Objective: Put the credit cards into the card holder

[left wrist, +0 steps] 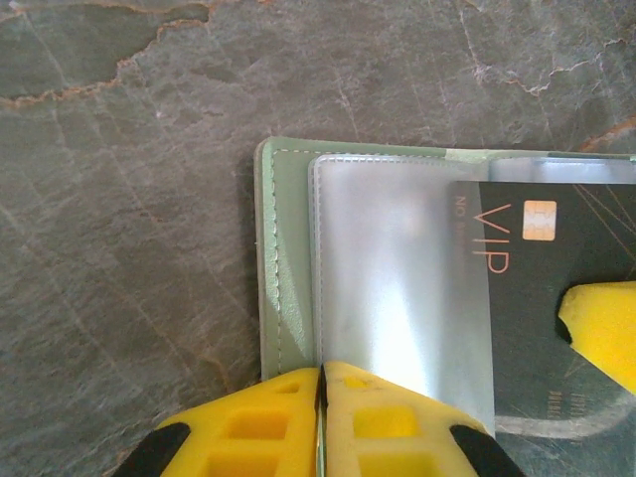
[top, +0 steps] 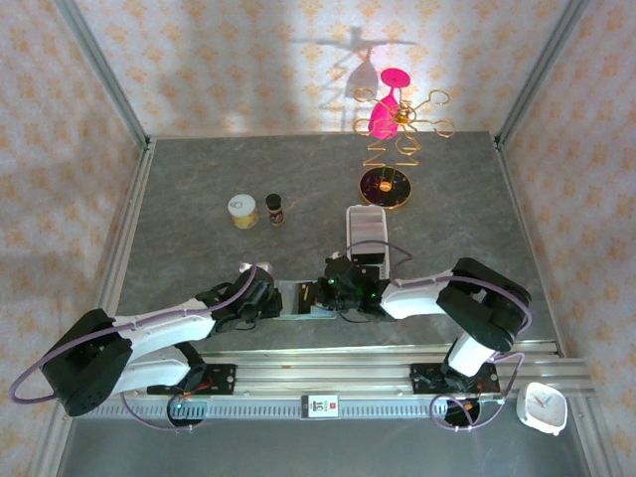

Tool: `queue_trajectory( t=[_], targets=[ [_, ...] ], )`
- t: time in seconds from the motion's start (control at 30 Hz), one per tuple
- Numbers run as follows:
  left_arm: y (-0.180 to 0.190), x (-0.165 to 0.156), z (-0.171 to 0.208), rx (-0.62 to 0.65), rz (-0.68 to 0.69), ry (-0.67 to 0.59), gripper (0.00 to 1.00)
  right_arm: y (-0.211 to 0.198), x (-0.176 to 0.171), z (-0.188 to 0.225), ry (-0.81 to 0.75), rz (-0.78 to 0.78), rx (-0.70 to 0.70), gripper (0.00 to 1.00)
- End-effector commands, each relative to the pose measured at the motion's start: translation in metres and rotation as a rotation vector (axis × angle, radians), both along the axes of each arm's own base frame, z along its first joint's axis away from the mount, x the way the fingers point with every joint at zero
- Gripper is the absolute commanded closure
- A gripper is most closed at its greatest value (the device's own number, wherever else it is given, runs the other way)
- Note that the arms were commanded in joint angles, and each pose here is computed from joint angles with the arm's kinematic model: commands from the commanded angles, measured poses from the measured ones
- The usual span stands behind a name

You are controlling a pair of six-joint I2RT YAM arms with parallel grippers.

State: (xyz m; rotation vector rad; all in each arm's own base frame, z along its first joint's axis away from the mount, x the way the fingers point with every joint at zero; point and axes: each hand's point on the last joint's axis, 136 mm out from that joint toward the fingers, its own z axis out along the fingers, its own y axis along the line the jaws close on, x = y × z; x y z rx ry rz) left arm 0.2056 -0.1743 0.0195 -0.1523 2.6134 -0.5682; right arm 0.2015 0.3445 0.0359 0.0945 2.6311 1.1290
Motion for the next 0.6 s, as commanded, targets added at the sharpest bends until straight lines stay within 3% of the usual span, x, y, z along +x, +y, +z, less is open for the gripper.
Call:
queue_trajectory(
  t=[0.0,0.23,0.3,0.4,0.57],
  targets=[
    [0.009,-0.008,-0.011,0.047,0.008,0.023,0.88,-0.003,-0.015,-0.023,0.055,0.056,-0.078,1.0],
    [0.01,-0.008,-0.01,0.043,0.011,0.019,0.88,-0.005,-0.001,-0.019,0.007,0.024,-0.135,1.0],
    [0.01,-0.009,-0.01,0.042,0.011,0.018,0.88,-0.015,0.003,-0.017,-0.016,-0.004,-0.18,0.92],
    [0.012,-0.009,-0.01,0.045,0.014,0.018,0.88,-0.025,0.007,-0.014,-0.04,-0.025,-0.232,0.69],
    [0.012,-0.009,-0.009,0.041,0.014,0.015,0.88,-0.034,0.006,-0.017,-0.04,-0.03,-0.28,0.68]
  ],
)
